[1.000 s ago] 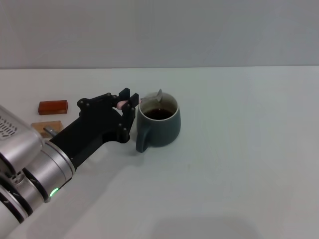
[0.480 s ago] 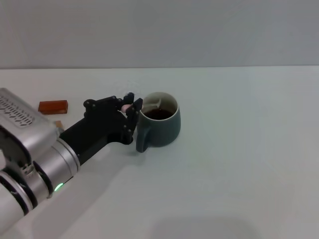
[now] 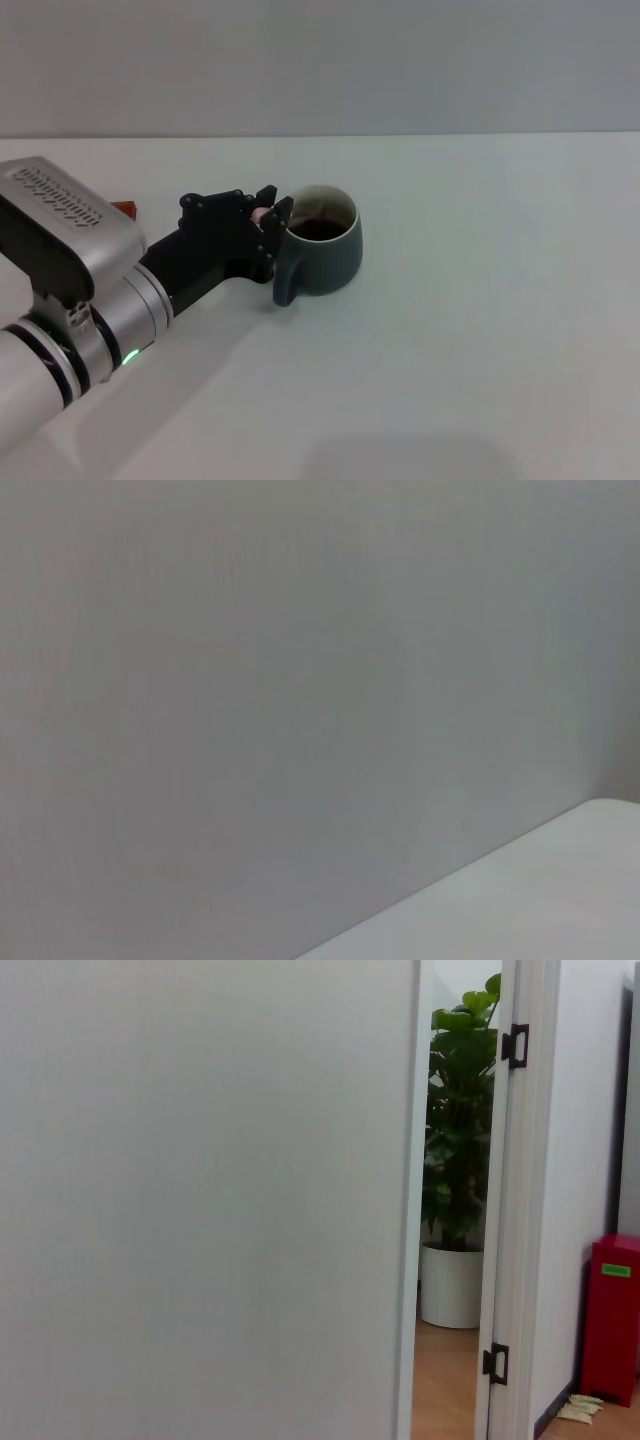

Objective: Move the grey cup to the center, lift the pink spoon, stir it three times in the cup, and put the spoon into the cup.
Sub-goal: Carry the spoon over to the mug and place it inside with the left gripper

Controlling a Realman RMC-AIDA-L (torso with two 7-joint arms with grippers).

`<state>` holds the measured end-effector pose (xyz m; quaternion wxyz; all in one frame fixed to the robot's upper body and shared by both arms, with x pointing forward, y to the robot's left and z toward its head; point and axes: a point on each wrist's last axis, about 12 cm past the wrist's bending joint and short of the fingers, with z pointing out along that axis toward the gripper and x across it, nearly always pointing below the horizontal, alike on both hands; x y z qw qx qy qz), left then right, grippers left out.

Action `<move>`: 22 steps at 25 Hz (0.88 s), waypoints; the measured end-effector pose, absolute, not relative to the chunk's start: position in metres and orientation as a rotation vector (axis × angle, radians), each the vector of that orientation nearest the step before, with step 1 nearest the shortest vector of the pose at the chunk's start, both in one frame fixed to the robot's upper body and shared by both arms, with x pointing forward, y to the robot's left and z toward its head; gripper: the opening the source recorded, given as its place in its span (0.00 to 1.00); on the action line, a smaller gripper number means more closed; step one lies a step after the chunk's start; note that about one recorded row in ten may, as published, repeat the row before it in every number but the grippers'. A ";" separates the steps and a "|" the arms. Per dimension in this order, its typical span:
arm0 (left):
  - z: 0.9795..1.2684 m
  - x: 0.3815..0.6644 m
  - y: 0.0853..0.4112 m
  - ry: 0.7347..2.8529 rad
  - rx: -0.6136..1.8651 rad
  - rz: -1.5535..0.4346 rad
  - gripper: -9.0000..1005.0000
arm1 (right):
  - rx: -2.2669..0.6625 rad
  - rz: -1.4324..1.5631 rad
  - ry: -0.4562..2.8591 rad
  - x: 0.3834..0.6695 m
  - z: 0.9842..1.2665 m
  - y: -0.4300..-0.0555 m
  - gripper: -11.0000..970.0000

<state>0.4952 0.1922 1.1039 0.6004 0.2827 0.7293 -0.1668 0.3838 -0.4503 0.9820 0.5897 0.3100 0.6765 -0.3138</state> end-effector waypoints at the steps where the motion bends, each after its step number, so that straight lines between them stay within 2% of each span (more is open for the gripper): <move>1: 1.104 0.495 0.192 1.690 0.655 -0.387 0.15 | 0.722 -0.731 1.575 0.384 0.982 -0.450 0.01; 22: 1.112 0.504 0.186 1.743 0.753 -0.278 0.15 | 0.721 -0.733 1.573 0.383 0.982 -0.451 0.01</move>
